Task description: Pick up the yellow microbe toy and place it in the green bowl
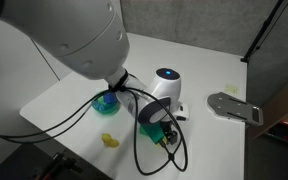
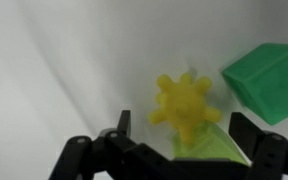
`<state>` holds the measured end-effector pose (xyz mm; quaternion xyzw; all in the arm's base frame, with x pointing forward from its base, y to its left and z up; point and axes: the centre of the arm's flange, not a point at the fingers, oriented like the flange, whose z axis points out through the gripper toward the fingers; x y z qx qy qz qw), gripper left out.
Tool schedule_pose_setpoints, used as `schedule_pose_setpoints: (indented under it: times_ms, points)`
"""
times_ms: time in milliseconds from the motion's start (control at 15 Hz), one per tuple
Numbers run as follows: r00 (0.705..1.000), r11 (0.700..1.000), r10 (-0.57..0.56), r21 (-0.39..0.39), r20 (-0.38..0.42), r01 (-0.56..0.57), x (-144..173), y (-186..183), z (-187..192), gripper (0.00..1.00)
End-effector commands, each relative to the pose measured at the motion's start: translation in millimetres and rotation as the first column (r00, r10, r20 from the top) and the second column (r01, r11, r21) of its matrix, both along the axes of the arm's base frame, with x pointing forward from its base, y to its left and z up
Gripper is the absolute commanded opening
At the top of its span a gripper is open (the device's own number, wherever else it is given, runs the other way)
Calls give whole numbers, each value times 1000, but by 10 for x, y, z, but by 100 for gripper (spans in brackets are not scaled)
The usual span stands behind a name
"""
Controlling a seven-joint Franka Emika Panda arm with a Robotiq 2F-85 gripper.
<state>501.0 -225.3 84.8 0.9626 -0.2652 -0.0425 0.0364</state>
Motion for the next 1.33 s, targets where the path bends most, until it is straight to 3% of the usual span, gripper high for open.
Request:
schedule_pose_setpoints:
  times_ms: [0,133,533,1000,1067,1133,1267]
  points:
    - [997,999,28,36,76,-31,33,3,-184,100]
    - [993,998,47,34,111,-51,49,46,-253,100]
    - [991,998,56,1,119,-57,67,57,-410,100]
    - [997,997,65,-44,40,-63,16,-2,-468,100]
    - [997,996,71,-47,29,-70,3,1,-469,75]
    - [997,996,75,-54,21,-74,-9,9,-468,73]
    - [997,994,82,-68,15,-81,-16,35,-400,57]
